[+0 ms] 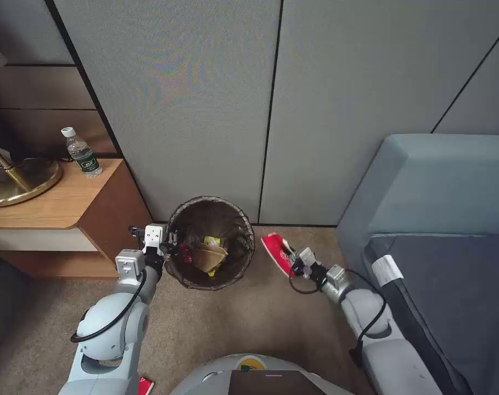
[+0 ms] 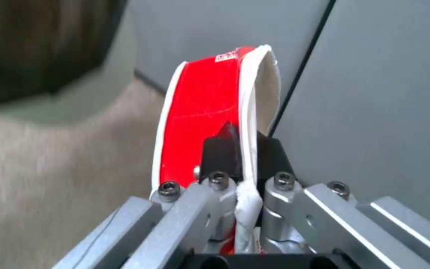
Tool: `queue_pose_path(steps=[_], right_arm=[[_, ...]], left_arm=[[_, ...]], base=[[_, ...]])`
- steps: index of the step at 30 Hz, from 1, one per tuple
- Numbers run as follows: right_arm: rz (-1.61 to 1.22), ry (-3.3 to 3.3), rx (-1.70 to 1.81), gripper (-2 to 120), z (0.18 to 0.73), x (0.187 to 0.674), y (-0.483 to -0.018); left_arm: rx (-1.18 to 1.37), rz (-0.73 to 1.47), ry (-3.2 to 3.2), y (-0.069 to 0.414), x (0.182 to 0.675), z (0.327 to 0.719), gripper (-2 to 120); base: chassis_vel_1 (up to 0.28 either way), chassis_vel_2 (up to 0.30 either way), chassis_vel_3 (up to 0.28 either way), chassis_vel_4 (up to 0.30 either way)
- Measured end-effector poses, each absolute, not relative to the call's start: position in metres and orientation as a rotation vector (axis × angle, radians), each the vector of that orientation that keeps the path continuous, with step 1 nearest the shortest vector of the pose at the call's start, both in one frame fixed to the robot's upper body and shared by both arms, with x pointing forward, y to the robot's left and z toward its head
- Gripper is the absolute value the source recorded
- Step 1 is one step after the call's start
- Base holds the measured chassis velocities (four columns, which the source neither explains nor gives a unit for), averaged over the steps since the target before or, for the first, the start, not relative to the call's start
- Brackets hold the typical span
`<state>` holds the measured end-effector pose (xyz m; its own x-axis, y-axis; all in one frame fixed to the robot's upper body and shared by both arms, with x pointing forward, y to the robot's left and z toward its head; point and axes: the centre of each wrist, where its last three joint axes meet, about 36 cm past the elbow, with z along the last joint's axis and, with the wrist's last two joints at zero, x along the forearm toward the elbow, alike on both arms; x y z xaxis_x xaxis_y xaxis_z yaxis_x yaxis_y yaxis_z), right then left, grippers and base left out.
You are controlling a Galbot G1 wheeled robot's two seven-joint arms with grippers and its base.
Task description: Pick up the trash bin, then pick up the garbage from the floor and place it into the trash bin.
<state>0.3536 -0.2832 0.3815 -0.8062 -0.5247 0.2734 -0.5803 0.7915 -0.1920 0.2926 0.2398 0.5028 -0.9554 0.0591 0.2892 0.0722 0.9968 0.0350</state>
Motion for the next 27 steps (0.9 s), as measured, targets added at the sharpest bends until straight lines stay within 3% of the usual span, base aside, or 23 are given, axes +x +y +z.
queue_pose_path(steps=[14, 27], right_arm=[[0.357, -2.989, 1.035, 0, 0.507, 0.339, -0.25], [0.234, -2.911, 1.3, 0, 0.539, 0.33, -0.216]], left_arm=[[-0.098, -0.058, -2.843, 0.242, 0.294, 0.5, 3], [-0.107, -0.061, -2.838, 0.24, 0.295, 0.498, 3]], base=[[0.0, 0.0, 0.0, 0.0], [0.0, 0.0, 0.0, 0.0]])
